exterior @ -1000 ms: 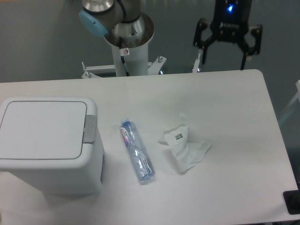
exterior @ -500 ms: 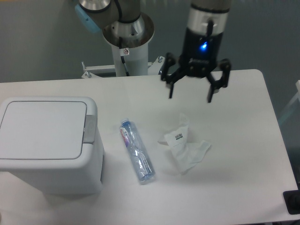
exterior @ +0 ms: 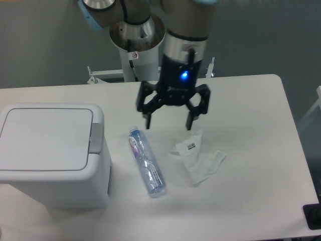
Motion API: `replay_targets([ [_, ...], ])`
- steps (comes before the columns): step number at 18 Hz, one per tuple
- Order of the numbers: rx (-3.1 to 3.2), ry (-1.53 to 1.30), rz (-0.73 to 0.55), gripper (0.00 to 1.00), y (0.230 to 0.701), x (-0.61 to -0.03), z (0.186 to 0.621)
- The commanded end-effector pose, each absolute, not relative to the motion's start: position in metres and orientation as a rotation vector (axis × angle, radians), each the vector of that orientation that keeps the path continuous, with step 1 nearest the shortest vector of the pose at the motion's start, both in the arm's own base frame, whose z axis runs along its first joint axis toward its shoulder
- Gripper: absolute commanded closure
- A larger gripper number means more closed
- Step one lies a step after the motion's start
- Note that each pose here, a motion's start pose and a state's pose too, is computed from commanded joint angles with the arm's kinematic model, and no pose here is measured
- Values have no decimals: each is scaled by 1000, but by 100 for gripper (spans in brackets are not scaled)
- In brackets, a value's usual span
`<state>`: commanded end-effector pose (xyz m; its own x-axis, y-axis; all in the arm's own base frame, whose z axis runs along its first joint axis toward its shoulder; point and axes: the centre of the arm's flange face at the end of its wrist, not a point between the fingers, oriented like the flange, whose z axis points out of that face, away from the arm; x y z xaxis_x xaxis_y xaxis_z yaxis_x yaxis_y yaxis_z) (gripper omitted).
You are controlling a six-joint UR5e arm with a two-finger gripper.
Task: Open the trash can
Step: 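Lower the gripper onto the grey button beside the trash can lid, then press the grey button with the gripper until the lid pops open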
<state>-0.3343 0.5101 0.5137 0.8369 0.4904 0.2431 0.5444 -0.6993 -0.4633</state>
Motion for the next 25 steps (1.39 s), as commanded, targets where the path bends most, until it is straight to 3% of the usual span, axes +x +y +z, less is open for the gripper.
replay_targets([
  [8, -2513, -722, -181, 0, 538, -298, 503],
  [25, -2544, -719, -200, 0, 544, -293, 485],
])
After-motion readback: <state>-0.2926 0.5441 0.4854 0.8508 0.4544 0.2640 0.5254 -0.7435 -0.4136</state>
